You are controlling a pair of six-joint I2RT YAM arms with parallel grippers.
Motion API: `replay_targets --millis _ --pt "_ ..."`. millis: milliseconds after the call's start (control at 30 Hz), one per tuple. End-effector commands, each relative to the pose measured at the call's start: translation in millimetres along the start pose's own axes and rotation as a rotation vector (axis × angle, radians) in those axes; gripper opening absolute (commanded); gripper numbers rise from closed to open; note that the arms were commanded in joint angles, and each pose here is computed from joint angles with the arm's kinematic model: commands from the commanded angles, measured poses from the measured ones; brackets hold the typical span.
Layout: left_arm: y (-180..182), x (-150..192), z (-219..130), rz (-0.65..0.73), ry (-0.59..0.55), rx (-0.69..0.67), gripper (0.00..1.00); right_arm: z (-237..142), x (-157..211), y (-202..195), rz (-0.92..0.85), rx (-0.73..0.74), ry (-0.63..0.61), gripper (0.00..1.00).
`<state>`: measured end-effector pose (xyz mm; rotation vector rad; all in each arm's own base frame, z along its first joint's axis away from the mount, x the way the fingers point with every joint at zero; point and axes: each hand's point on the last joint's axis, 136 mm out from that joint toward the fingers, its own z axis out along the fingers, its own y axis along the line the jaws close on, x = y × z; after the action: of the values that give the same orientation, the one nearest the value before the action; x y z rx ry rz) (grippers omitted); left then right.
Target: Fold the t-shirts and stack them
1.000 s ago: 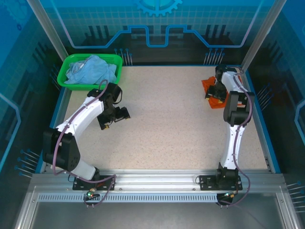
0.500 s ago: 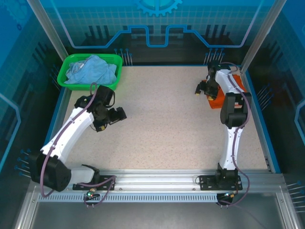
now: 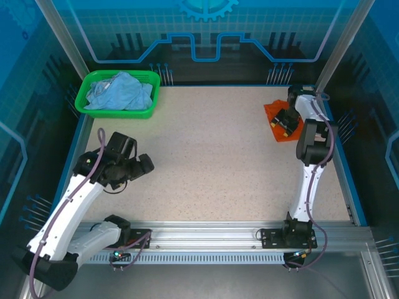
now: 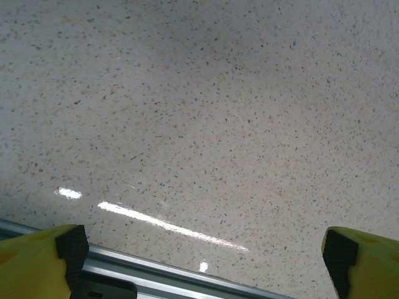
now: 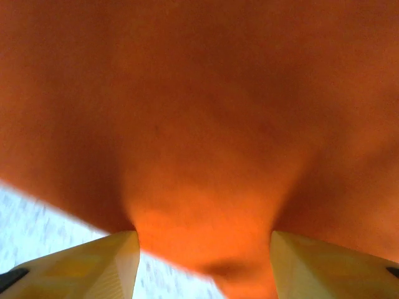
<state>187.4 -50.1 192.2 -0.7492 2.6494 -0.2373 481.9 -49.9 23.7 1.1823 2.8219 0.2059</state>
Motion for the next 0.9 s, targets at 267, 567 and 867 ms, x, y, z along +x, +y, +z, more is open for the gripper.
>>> replay_targets --millis 267,567,867 --pt "17 -10 -14 -0.147 -0.086 -0.042 0.99 23 -31 33 0.082 -0.057 0.050 0.67" --pt "13 -28 -27 -0.163 -0.166 -0.024 0.99 -29 -24 50 -0.080 -0.143 -0.065 0.78" --pt "-13 -107 -82 -0.038 -0.565 0.048 0.99 -164 29 105 -0.372 -0.379 -0.356 0.91"
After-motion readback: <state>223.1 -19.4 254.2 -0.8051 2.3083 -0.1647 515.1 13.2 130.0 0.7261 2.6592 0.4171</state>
